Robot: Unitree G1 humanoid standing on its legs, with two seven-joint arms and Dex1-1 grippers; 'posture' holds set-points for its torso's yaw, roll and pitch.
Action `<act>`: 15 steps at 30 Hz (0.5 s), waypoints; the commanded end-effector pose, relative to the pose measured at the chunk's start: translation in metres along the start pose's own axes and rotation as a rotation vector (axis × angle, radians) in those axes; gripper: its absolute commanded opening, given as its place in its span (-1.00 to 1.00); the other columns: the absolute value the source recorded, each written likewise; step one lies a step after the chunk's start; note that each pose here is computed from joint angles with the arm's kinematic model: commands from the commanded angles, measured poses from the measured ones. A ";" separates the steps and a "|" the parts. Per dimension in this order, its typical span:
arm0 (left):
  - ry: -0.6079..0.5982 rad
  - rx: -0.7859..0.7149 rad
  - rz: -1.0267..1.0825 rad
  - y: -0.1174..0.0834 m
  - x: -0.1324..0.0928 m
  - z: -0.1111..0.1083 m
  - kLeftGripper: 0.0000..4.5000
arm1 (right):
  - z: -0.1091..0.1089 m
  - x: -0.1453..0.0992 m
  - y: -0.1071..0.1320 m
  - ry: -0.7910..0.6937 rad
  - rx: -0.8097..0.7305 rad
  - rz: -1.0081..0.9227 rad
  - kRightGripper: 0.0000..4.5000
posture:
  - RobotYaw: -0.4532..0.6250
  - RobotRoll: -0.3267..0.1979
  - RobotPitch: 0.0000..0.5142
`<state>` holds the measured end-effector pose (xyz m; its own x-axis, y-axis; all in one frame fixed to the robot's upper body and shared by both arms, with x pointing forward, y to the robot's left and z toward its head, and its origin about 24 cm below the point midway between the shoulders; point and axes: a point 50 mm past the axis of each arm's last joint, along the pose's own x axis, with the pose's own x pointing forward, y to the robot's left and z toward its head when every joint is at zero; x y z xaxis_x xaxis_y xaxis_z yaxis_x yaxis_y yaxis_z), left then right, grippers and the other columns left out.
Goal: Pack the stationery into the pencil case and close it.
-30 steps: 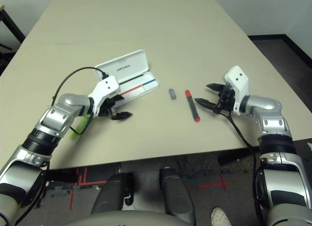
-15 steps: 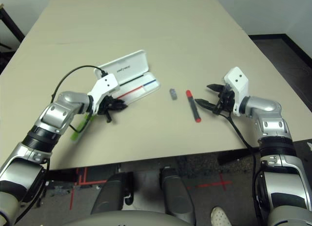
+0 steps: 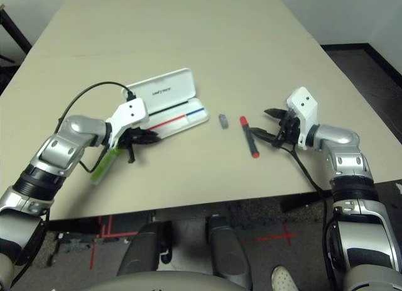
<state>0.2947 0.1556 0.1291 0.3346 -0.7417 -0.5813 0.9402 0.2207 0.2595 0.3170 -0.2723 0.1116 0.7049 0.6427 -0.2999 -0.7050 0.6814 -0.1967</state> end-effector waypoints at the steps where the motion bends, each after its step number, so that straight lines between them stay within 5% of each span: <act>1: -0.030 0.081 -0.049 -0.011 -0.003 0.005 -1.00 | -0.005 0.002 0.002 0.013 0.004 0.010 1.00 | -0.27 0.25 -0.41; 15: -0.056 0.149 -0.124 -0.031 -0.002 -0.004 -1.00 | -0.004 0.006 0.002 0.013 -0.001 0.019 1.00 | -0.25 0.25 -0.39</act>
<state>0.2708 0.1545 0.1186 0.2323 -0.7895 -0.5681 0.9536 0.0699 0.2928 0.3201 -0.2707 0.1111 0.7021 0.6473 -0.2969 -0.7084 0.6772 -0.1987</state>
